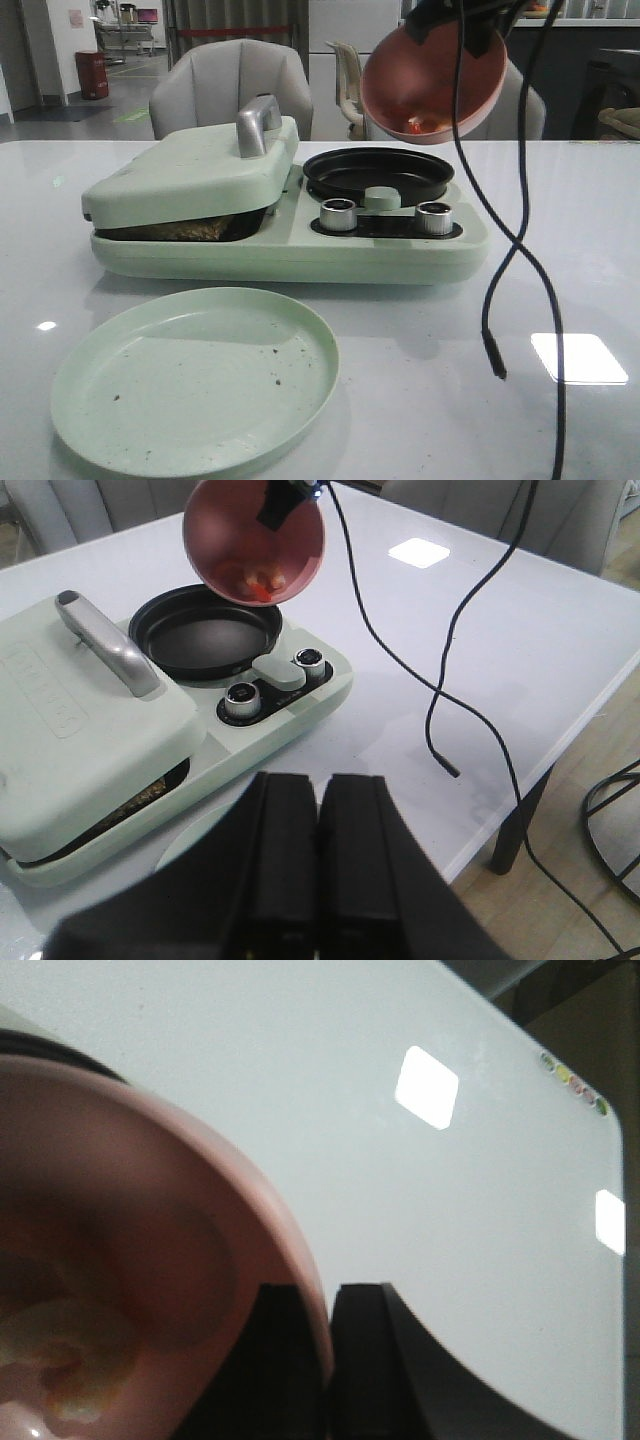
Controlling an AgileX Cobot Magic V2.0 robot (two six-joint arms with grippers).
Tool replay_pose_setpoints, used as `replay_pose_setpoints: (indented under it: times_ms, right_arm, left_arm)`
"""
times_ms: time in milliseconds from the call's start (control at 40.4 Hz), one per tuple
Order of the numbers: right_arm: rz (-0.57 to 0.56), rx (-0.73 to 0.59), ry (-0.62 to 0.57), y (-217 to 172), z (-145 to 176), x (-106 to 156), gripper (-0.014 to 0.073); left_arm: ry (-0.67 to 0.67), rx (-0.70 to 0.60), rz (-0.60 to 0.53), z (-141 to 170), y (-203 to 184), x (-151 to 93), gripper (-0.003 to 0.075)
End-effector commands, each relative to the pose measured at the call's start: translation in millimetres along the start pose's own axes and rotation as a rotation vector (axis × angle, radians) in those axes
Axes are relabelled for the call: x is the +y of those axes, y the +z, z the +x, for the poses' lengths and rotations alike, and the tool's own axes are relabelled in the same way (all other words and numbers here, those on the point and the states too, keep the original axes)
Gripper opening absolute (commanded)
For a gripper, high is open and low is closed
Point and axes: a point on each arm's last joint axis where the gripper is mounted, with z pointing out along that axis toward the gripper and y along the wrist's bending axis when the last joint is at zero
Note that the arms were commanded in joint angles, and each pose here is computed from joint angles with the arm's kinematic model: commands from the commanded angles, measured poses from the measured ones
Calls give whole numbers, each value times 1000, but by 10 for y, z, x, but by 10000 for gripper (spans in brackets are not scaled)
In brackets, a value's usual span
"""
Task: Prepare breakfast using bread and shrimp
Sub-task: 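Lift the pink bowl and carry it toward the round black pan, then tilt the pink bowl over the black pan to pour the shrimp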
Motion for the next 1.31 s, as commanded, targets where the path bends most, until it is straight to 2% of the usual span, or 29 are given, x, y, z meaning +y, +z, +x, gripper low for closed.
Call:
replay_pose_setpoints:
  times_ms: [0,396,569,718,1287]
  right_arm:
    - [115,-154,-19,-279,-282,-196,43]
    - [419,-239,-190,-328,-488,56,43]
    - [547,-319,-269,-473,-587,122,43]
    - [718,-388,-339,-621,-672,101,43]
    - [708,-374,-366,-424,-677,258,43]
  left_arm:
    - [-11,-95,-22,-148,-50,9,101]
    - [-11,-95,-22,-148,-50,9,101]
    - [-11,-95,-22,-148,-50,9,101]
    - [-11,-95,-22,-148,-50,9,101]
    - [-11,-97,-23,-149,-50,10,101]
